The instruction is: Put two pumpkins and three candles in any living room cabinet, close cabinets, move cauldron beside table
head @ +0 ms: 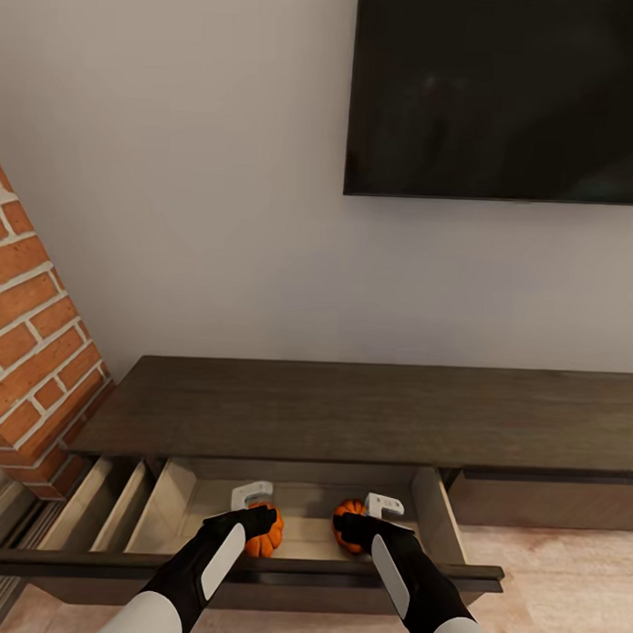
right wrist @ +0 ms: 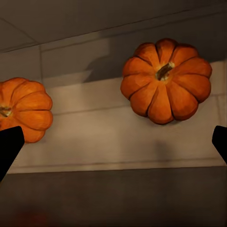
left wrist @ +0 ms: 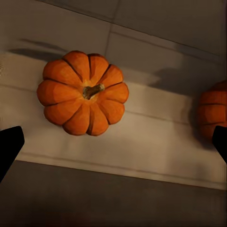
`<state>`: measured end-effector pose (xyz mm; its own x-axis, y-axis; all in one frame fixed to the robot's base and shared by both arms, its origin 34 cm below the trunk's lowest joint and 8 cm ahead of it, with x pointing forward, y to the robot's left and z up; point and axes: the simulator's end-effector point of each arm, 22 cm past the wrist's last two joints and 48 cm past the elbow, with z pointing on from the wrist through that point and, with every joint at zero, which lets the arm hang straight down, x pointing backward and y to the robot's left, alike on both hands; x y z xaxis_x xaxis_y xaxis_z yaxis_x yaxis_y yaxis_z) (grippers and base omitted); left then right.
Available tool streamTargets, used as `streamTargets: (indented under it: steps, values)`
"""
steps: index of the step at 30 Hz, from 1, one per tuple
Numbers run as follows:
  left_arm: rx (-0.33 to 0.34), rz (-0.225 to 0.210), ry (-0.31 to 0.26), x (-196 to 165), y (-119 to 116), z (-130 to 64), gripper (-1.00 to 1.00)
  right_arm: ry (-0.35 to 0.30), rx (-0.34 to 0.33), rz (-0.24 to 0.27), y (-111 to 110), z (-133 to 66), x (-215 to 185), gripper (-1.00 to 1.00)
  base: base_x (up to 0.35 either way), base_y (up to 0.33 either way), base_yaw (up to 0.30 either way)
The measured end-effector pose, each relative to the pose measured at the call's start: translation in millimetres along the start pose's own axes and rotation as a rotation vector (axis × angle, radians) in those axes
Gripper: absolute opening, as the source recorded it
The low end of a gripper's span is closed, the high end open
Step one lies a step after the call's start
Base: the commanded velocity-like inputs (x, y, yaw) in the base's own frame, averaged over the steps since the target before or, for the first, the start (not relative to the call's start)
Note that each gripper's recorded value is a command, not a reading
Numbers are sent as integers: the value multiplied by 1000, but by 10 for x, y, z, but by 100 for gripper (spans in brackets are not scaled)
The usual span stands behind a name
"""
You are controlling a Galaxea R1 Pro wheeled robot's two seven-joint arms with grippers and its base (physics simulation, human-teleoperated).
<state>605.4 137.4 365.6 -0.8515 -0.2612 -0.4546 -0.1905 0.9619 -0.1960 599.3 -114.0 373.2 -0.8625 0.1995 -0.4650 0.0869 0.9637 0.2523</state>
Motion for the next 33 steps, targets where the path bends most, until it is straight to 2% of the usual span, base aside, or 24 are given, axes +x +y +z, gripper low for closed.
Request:
streamTargets:
  steps: [9, 24, 33]
  values:
    - [-1, 0, 0, -124, -41, -146, 100, -1, -9, 9, 72, -146, -136, 100, -122, 0, 0]
    - [-1, 0, 2, -317, -115, -392, 100, -8, -14, 11, 171, -390, -364, 100, -10, 0, 0]
    - [0, -1, 3, -429, -159, -537, 100, -8, -15, 11, 221, -531, -479, 100, -140, 0, 0]
